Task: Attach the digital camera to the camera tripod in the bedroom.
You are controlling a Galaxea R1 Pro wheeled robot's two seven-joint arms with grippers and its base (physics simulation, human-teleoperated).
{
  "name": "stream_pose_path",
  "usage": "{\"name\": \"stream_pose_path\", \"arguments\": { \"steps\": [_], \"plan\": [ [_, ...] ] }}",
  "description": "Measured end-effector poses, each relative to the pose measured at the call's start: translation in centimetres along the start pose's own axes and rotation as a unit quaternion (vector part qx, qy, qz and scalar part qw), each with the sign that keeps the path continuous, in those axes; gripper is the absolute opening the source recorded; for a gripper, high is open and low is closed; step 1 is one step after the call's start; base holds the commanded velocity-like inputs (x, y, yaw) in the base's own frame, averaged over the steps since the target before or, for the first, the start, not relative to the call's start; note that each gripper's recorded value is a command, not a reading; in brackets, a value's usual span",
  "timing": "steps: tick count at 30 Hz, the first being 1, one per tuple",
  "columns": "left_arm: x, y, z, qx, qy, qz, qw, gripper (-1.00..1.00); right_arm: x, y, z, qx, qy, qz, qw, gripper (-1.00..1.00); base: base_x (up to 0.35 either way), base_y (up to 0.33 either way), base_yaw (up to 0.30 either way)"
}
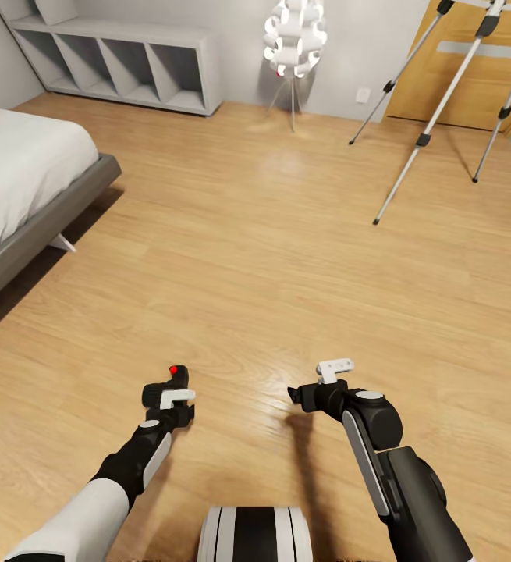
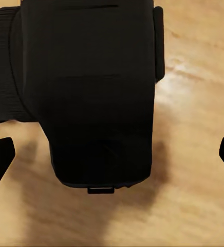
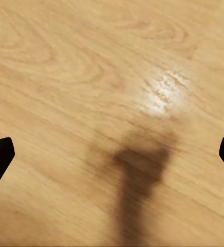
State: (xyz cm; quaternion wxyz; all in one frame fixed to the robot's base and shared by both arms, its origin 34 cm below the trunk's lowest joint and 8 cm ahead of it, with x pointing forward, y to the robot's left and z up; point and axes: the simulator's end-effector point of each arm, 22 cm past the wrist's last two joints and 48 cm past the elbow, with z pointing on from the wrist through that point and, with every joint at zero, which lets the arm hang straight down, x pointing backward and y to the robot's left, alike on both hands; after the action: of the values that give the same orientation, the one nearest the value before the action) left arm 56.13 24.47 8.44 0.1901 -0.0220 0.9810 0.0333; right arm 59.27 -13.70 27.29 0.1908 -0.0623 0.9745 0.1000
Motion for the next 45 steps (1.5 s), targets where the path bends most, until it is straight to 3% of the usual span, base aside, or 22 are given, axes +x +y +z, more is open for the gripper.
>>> {"name": "stream_pose_path", "arguments": {
  "steps": [12,20,33,45],
  "plan": [
    [2.9,-0.1,1.5,0.0,0.025,0.001,0.9997,1.0,2.1,-0.2,1.9,-0.002,0.024,0.005,0.9997,1.0,0.0,0.0,0.0],
    [2.8,0.0,1.5,-0.002,0.023,0.004,0.9997,1.0,2.1,-0.2,1.9,-0.002,0.024,0.005,0.9997,1.0,0.0,0.0,0.0],
    [3.0,0.3,1.5,-0.009,0.022,0.037,0.999,1.0,2.1,-0.2,1.9,-0.002,0.024,0.005,0.9997,1.0,0.0,0.0,0.0],
    [2.4,0.2,1.5,-0.007,0.006,0.037,0.9993,1.0,2.2,-0.2,1.9,-0.002,0.025,0.005,0.9997,1.0,0.0,0.0,0.0]
  ]
}}
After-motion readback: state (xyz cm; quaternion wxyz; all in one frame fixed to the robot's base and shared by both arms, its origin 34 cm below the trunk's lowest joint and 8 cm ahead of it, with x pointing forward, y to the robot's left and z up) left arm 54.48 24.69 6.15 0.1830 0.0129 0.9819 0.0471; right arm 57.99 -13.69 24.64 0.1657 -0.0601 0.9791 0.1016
